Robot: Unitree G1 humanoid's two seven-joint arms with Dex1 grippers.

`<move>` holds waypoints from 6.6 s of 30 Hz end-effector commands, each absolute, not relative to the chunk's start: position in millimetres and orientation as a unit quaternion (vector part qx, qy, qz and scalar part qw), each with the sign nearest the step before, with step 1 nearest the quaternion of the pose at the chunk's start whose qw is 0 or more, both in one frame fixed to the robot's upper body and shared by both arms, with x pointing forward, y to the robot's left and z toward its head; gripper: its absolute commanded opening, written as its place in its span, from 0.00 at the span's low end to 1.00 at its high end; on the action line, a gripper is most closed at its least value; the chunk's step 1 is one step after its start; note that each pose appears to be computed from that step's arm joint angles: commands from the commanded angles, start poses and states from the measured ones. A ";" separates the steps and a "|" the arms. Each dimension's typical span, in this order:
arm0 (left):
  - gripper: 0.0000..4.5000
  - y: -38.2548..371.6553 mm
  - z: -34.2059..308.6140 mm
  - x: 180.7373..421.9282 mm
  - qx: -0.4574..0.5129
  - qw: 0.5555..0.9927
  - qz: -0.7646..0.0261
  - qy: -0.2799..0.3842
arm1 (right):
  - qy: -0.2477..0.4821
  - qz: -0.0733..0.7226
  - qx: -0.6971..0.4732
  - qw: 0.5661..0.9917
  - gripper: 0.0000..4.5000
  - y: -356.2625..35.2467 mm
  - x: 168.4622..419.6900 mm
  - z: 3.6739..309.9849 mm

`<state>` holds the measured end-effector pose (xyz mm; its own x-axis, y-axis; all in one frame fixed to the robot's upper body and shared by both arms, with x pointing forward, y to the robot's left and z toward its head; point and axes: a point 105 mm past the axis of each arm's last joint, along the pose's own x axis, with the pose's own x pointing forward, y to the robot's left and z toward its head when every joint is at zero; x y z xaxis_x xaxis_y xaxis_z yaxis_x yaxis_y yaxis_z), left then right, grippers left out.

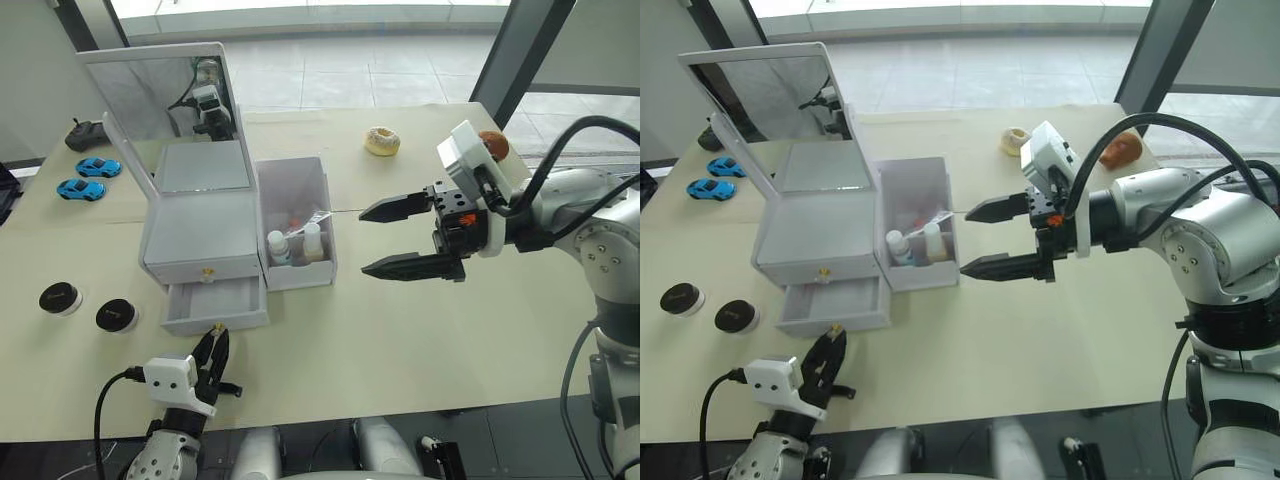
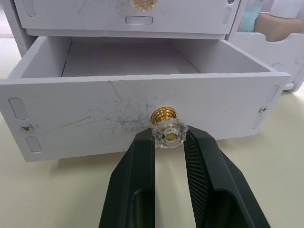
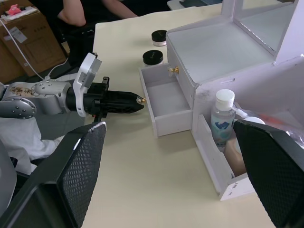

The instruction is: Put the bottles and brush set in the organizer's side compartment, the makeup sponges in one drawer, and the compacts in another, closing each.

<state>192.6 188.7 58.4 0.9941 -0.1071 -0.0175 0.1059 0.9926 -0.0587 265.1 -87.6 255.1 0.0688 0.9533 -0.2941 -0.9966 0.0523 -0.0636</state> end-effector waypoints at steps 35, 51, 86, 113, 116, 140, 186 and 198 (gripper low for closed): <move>1.00 275.0 92.4 130.4 -0.073 0.963 -0.243 0.093 | 0.080 0.637 -0.146 0.753 1.00 -110.5 274.9 249.2; 1.00 437.0 162.9 180.7 0.119 0.969 -0.141 0.163 | 0.177 0.390 -0.109 0.897 1.00 -293.4 278.6 173.2; 1.00 358.6 139.6 189.0 0.008 0.986 0.077 0.149 | -0.005 0.713 -0.274 0.646 1.00 -53.7 306.8 309.2; 1.00 342.7 101.5 268.1 -0.017 0.965 0.068 0.254 | 0.007 0.666 -0.274 0.694 1.00 -68.2 296.2 309.2; 1.00 345.5 101.8 267.0 -0.021 0.965 0.076 0.251 | 0.007 0.665 -0.272 0.695 1.00 -69.1 295.3 308.1; 0.65 328.7 198.4 245.7 0.170 0.948 -0.129 0.237 | -0.014 0.677 -0.279 0.681 1.00 -61.2 297.6 302.8; 0.73 250.4 139.8 249.3 0.268 0.810 -0.448 0.266 | -0.012 0.647 -0.255 0.718 1.00 -69.1 279.4 296.3; 1.00 241.9 181.8 241.4 0.220 0.822 -0.463 0.249 | 0.006 0.641 -0.254 0.725 1.00 -79.6 280.0 289.8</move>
<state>243.6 246.9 155.1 0.4279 -0.6156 -0.6617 0.8663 0.4880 0.1062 283.8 -73.7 285.4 0.1680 0.9246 -0.3419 -0.9397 0.0454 -0.3390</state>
